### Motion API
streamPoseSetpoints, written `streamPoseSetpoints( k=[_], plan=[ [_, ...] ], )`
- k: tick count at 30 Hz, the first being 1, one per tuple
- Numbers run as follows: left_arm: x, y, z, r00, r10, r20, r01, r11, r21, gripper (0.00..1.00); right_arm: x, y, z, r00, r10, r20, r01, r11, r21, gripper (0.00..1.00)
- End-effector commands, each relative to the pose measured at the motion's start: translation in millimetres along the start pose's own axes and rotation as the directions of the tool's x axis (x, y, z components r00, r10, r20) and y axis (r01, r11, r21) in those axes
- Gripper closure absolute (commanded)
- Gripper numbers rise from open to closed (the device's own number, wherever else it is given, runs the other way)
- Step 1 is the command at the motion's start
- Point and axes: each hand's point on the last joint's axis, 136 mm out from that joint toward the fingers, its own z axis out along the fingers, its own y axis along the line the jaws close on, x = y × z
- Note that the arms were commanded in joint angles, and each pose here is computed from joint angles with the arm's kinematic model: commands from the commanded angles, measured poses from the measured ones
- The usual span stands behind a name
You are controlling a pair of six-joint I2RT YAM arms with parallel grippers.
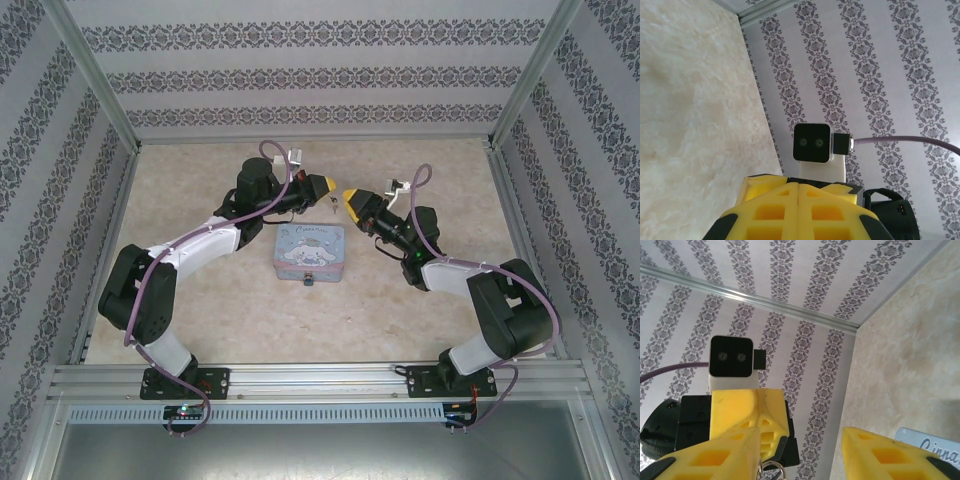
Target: Unlock the padlock with the key
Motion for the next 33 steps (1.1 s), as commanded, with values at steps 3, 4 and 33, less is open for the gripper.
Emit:
streamPoseSetpoints(
  k=[3,4,33],
  plan=[
    [0.1,-13.8,-2.1,0.998,0.043,-0.044,-0.041,0.998,0.044,1.0,6.3,24.5,8.5,0.995,-0.092,-0.04,0.088,0.993,-0.085,0.57],
    [-0.1,-13.0,-2.0,0.998,0.04,-0.045,-0.038,0.998,0.044,1.0,6.6,24.6,8.9,0.995,-0.091,-0.042,0.088,0.992,-0.086,0.58],
    [-3.3,-2.4,2.1,1.0,0.01,-0.022,-0.01,1.0,0.028,1.0,21.5,24.6,6.3,0.996,-0.065,-0.056,0.058,0.991,-0.12,0.66]
  ],
)
